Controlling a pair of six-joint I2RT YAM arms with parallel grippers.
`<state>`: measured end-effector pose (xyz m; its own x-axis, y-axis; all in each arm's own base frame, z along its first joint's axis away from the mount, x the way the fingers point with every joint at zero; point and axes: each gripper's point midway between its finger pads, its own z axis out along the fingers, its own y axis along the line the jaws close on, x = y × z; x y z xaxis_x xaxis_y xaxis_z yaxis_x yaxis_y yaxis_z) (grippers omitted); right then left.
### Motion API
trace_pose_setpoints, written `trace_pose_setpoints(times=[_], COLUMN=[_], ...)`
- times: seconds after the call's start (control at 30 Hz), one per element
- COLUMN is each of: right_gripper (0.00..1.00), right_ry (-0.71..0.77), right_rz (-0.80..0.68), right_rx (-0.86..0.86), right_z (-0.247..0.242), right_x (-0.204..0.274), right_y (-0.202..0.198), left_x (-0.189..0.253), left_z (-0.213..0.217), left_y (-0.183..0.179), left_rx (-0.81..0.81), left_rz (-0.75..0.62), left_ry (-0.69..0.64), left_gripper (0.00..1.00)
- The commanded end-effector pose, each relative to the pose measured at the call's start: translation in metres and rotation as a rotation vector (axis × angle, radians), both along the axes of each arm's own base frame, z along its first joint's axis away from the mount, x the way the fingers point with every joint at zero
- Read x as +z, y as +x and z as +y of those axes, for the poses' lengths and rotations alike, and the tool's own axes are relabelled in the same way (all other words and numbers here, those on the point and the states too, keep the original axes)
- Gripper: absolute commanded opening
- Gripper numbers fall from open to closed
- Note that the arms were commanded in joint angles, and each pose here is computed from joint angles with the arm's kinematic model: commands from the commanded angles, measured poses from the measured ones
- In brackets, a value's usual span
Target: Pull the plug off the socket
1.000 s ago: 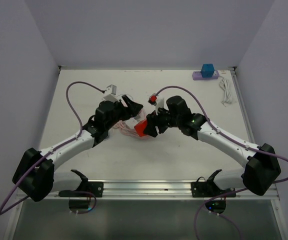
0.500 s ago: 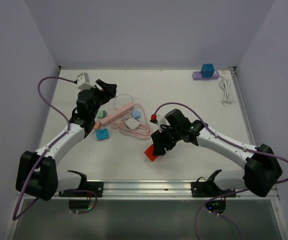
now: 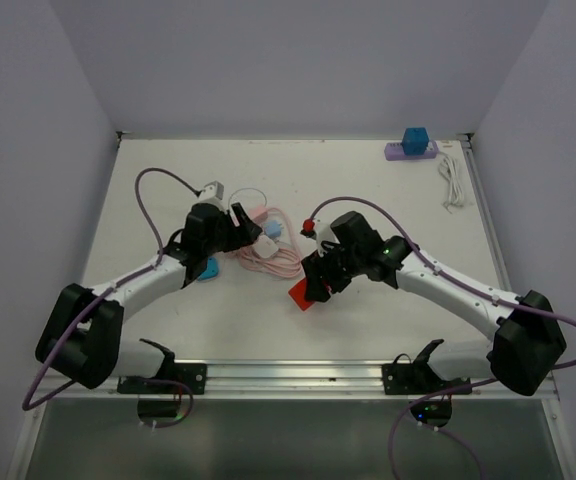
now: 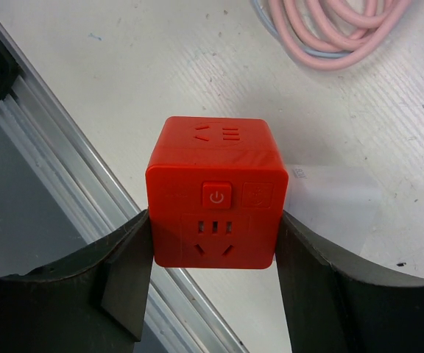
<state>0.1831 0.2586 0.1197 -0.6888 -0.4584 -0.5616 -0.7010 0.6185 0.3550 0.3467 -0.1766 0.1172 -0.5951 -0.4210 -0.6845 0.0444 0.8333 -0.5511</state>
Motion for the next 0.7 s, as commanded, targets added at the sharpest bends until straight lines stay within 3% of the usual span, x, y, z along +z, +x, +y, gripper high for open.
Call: trace_pose_setpoints(times=[0.0,0.33,0.47,0.67], right_gripper=[0.0,0.0,0.0,0.0], right_ry=[0.079,0.063,0.054,0.046], right_rz=[-0.091,-0.115,-0.126,-0.158], right_rx=[-0.023,-0.06,-0.074,-0.097], right_z=[0.016,0.011,0.01,0.008], right_x=[0.034,0.036,0.037,0.046], right_y=[0.02,0.027,0.028,0.036], left_x=[-0.032,-0.081,-0.071,-0.054], left_z=[-0.009,-0.012,-0.018,-0.021], left_y=[-0.014,0.035,0.075,0.096], left_rx=[-0.048,0.02,0.024,-0.002], left_rz=[0.082,0.159,0.115,0.098], left_ry=[0.076,0.203,0.249,0.256], left_gripper=[0.72,0.74,0.8,0.9])
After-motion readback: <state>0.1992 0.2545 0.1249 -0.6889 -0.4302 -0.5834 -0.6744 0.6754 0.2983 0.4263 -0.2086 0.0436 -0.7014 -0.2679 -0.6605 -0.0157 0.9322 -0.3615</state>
